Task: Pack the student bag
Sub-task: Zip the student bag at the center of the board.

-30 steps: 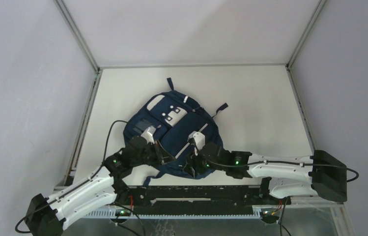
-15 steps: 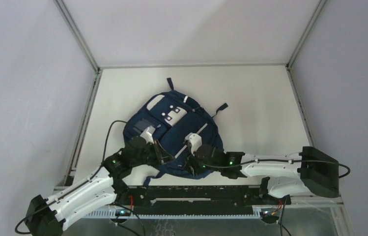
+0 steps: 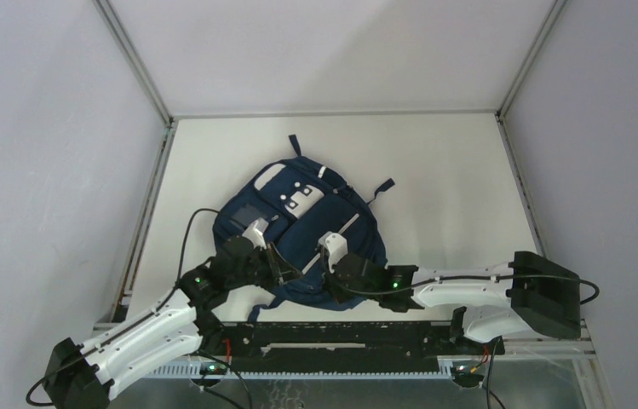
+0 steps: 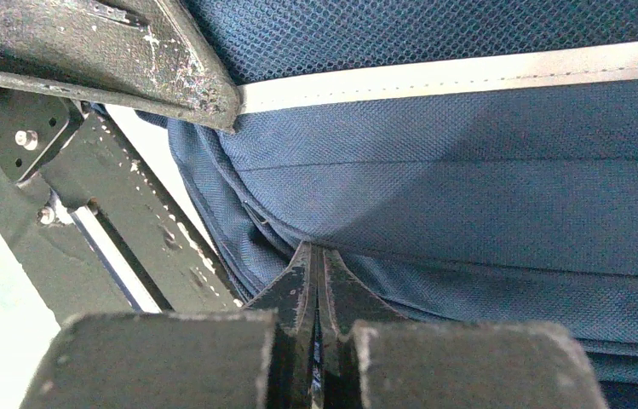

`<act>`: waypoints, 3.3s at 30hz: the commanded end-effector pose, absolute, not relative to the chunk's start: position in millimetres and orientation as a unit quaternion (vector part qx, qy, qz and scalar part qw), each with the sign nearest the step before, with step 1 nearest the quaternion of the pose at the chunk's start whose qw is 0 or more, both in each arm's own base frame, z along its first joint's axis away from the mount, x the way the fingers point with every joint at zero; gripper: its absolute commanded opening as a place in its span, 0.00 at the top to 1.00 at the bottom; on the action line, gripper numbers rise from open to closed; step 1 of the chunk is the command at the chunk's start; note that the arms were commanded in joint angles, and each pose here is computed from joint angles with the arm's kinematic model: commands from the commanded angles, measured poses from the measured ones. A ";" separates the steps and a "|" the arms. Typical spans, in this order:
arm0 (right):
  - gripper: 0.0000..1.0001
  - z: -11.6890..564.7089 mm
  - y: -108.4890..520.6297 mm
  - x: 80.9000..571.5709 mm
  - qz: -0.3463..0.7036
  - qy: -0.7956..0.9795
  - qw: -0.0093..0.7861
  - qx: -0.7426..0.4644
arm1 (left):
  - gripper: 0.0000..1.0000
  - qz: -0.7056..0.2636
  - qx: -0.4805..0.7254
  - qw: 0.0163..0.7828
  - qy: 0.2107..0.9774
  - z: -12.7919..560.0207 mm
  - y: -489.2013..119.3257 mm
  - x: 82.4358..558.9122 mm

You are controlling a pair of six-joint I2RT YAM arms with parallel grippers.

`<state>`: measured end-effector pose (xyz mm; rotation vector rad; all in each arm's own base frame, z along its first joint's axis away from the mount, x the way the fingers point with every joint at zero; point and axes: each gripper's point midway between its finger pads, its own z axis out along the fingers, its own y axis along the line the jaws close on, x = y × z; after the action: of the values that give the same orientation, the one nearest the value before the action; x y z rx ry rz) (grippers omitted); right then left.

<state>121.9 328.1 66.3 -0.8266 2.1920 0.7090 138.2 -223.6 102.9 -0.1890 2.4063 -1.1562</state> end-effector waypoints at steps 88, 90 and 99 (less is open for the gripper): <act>1.00 128.2 226.0 217.2 0.278 0.853 0.442 -0.016 | 0.01 -0.040 0.317 0.617 0.719 236.2 -247.2 214.7; 1.00 127.9 219.6 218.8 0.272 0.853 0.446 -0.009 | 0.09 -0.042 0.323 0.614 0.719 227.7 -262.4 215.1; 1.00 127.7 217.1 221.8 0.277 0.852 0.444 -0.004 | 0.15 0.005 0.324 0.564 0.760 178.1 -294.2 227.0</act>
<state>214.9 220.4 117.3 -0.0282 2.1562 0.6881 209.9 -285.9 157.1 0.9090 1.8101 -0.0402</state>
